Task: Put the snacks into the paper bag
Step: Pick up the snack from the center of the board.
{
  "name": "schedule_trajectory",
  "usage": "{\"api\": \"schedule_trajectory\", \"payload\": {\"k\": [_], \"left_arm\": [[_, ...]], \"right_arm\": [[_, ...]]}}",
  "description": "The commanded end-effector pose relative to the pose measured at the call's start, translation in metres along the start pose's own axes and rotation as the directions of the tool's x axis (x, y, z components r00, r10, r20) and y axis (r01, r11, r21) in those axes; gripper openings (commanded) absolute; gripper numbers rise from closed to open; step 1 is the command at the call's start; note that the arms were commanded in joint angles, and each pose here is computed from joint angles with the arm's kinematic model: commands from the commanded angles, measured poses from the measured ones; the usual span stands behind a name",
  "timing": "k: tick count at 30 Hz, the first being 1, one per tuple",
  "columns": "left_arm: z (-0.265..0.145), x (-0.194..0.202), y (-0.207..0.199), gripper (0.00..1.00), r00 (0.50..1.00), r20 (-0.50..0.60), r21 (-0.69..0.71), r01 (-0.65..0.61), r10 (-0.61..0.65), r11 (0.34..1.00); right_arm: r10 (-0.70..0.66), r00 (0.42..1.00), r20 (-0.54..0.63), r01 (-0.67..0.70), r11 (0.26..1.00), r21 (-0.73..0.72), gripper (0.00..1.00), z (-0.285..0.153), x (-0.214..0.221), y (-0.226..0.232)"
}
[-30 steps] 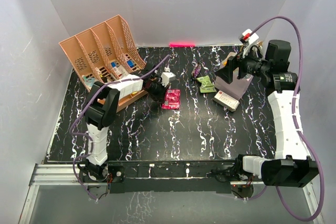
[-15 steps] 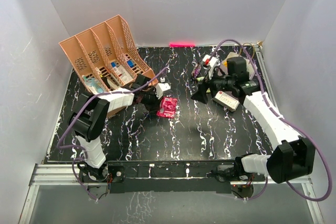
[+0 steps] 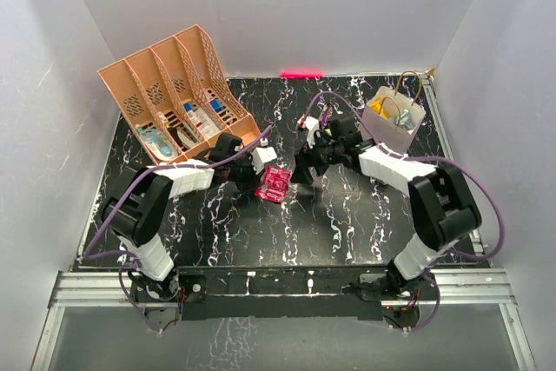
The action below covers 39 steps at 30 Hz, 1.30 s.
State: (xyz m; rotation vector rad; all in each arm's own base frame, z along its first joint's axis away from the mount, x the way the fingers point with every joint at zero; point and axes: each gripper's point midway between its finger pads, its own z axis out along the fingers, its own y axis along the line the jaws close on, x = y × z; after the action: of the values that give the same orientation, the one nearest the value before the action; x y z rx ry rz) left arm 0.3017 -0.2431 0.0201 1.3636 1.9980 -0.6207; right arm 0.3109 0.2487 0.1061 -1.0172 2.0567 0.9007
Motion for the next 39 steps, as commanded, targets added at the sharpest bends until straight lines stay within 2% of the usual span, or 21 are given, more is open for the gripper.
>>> {"api": "schedule_trajectory", "payload": {"k": [1, 11, 16, 27, 32, 39], "left_arm": [[-0.008, -0.017, 0.0, 0.0, 0.996, 0.06, -0.013, -0.066, 0.066, 0.998], [-0.008, -0.013, -0.002, 0.0, 0.996, 0.057, -0.01, -0.063, 0.064, 0.998], [-0.007, -0.012, -0.002, 0.0, 0.997, 0.055, -0.009, -0.062, 0.062, 0.998], [-0.006, -0.013, 0.0, 0.0, 0.997, 0.054, -0.016, -0.05, 0.051, 0.999], [-0.007, -0.016, 0.001, 0.0, 0.997, 0.057, -0.018, -0.048, 0.049, 0.999], [-0.012, -0.025, 0.002, 0.0, 0.996, 0.068, -0.021, -0.058, 0.06, 0.998]], "right_arm": [[0.019, 0.997, 0.071, -0.023, 0.998, 0.055, 0.79, 0.02, -0.031, -0.023], [0.162, 0.987, -0.002, -0.162, 0.986, -0.032, 0.77, 0.059, -0.013, -0.033], [0.2, 0.98, -0.021, -0.201, 0.976, -0.078, 0.73, 0.068, -0.008, -0.029], [0.249, 0.968, -0.039, -0.252, 0.949, -0.188, 0.47, 0.073, -0.008, -0.011], [0.256, 0.966, -0.044, -0.259, 0.946, -0.194, 0.38, 0.075, -0.008, -0.012], [0.213, 0.977, -0.028, -0.214, 0.959, -0.184, 0.19, 0.07, -0.023, -0.014]]}}
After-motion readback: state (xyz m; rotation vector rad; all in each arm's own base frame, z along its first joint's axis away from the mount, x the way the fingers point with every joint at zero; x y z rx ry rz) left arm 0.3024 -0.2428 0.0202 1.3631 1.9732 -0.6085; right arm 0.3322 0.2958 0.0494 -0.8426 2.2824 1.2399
